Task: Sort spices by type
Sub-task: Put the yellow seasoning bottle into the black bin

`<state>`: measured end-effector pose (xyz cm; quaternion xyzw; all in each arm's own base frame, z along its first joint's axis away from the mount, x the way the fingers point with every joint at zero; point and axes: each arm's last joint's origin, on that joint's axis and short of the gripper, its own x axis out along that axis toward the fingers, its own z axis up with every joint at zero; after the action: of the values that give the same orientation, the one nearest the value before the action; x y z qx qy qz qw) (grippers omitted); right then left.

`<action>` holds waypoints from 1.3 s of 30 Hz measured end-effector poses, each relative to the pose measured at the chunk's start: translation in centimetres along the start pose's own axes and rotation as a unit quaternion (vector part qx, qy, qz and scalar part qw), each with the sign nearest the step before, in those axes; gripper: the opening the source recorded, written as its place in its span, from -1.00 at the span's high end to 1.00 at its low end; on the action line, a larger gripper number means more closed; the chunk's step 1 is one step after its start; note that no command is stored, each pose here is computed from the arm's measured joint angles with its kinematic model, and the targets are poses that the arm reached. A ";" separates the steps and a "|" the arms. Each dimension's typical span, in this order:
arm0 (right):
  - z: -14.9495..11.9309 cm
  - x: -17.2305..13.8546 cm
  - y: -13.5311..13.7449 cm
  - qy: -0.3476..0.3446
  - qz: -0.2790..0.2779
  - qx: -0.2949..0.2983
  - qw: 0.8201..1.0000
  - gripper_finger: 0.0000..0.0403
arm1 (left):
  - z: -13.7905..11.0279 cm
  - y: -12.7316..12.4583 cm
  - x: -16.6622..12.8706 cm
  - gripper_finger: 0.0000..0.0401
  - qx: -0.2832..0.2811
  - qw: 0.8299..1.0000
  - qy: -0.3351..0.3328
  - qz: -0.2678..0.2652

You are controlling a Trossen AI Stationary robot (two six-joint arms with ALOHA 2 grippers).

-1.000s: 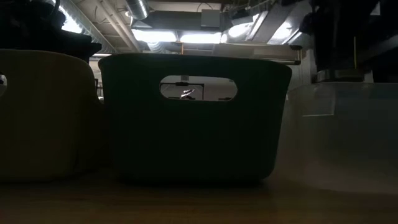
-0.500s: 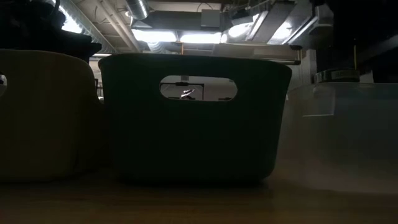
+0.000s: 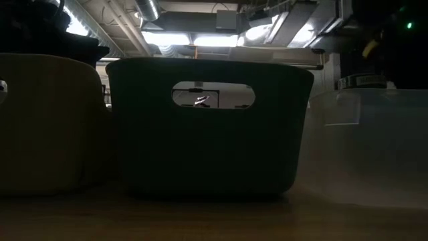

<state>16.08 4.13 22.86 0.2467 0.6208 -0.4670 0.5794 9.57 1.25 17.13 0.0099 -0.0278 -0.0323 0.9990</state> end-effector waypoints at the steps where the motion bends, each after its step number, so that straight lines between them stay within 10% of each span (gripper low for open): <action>1: 0.2 0.4 0.1 0.010 0.005 -0.002 1.000 -0.46 | 0.0 0.0 0.0 0.35 0.001 1.000 0.000 0.000; 25: 3.5 7.4 0.2 0.093 0.118 -0.028 0.988 -0.45 | 0.0 0.0 0.0 0.35 0.001 1.000 0.000 0.000; 39: 3.4 8.9 -0.3 0.092 0.107 -0.036 0.989 -0.07 | 0.0 0.0 0.0 0.35 0.001 1.000 0.000 0.000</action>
<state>15.65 -1.08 14.92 0.3324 0.6577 -0.3547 0.5754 9.57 1.25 17.12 0.0107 -0.0273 -0.0322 0.9991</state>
